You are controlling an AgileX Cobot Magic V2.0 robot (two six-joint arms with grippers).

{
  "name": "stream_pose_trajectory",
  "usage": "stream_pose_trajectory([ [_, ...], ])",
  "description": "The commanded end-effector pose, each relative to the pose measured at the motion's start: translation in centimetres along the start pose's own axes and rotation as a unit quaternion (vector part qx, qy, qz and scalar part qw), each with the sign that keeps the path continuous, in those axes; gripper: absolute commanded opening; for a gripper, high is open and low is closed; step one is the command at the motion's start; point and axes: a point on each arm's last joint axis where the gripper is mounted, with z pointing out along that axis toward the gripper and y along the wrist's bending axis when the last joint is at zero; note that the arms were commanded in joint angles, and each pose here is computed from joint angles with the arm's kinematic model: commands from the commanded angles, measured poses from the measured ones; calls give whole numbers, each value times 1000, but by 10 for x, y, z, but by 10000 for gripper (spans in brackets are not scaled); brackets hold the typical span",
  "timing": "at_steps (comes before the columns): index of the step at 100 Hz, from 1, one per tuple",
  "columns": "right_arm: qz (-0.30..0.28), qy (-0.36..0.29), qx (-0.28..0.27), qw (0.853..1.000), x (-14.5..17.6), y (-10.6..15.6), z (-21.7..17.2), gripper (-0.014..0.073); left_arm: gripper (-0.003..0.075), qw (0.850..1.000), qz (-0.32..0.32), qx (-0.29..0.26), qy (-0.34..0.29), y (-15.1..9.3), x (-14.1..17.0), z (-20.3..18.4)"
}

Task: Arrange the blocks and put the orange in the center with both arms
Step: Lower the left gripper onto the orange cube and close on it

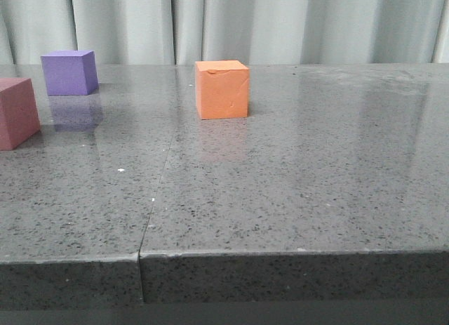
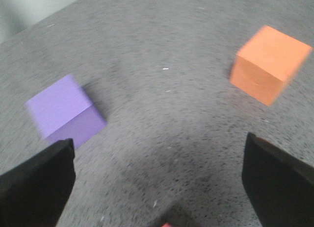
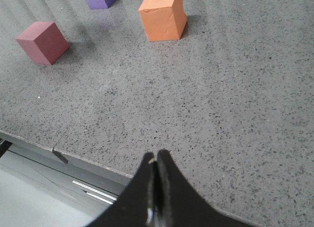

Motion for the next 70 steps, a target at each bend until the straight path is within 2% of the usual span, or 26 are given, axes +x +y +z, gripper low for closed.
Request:
stream_pose_trajectory([
  [1, -5, -43, -8, 999, -13, 3, -3, -69, 636, 998, 55, 20, -37, -9, -25, -7],
  [27, -5, -43, -8, 999, -13, 3, -3, -69, 627, 974, 211, 74, -36, -32, -48, 25],
  [70, -5, -43, -8, 999, -13, 3, -3, -69, 627, 964, 225, 131, -45, -62, -70, 77],
])
